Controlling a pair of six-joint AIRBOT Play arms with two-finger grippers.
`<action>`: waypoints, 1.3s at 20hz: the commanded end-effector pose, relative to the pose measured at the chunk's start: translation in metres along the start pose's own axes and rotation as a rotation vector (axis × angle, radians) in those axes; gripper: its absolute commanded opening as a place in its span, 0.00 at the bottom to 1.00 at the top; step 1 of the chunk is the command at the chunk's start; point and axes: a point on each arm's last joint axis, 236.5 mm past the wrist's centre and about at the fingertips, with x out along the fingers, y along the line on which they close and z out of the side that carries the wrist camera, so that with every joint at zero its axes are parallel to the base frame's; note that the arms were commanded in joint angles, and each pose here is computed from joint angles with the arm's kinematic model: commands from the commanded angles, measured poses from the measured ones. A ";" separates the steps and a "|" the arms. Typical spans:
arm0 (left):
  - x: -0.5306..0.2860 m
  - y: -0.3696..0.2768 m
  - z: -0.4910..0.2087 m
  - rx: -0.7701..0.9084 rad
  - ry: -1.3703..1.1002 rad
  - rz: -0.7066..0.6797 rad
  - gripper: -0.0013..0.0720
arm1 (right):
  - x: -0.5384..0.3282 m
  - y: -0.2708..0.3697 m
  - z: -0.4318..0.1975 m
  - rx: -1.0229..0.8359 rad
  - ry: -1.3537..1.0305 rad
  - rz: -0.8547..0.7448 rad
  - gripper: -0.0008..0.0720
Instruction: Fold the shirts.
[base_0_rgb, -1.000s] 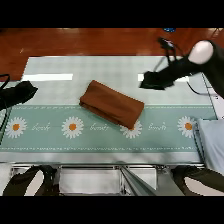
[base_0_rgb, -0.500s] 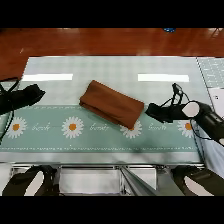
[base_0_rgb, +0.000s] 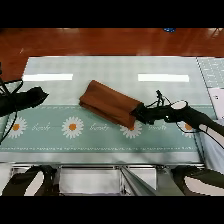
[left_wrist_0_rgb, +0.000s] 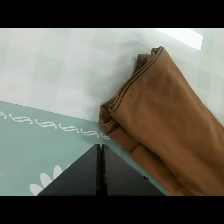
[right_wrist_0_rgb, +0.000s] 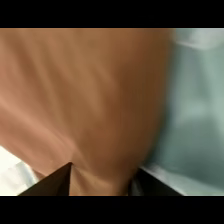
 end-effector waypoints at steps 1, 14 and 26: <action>0.000 0.000 0.000 0.000 0.002 0.000 0.04 | 0.016 0.033 0.010 -0.044 0.071 0.106 0.26; 0.007 0.003 -0.001 -0.009 0.012 0.006 0.04 | -0.148 0.209 0.125 -0.608 -0.155 -0.059 0.05; 0.007 -0.006 -0.001 -0.020 0.013 -0.034 0.04 | -0.403 0.107 0.151 -0.183 -0.476 -0.173 0.05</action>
